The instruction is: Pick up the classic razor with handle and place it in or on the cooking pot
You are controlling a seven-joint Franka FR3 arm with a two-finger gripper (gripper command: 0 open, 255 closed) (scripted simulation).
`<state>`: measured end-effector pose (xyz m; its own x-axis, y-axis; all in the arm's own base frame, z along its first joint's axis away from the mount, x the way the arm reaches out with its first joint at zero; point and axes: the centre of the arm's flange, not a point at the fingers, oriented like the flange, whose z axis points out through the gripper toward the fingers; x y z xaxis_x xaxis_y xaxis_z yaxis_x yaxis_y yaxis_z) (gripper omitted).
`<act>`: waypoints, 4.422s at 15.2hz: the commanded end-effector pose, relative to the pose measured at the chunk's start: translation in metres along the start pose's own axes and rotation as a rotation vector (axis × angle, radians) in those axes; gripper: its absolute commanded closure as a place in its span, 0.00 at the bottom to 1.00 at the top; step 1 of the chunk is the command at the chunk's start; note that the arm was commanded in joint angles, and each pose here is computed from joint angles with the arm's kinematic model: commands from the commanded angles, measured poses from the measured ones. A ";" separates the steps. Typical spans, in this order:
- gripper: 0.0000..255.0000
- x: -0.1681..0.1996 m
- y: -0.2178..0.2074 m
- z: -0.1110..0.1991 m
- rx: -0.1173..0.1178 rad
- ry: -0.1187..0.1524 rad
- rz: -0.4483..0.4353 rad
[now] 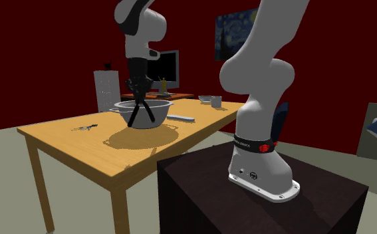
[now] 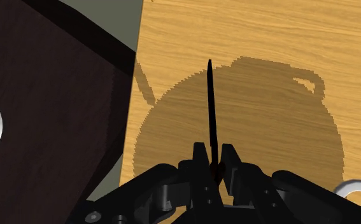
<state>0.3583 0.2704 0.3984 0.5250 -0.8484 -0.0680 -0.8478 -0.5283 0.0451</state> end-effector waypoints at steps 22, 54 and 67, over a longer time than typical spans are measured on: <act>1.00 -0.008 0.005 -0.121 -0.001 0.000 0.000; 1.00 0.223 -0.174 -0.144 -0.001 0.000 0.000; 1.00 0.228 -0.177 -0.075 -0.001 0.000 0.000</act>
<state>0.6348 0.1680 0.4555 0.5251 -0.8483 -0.0681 -0.8477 -0.5284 0.0460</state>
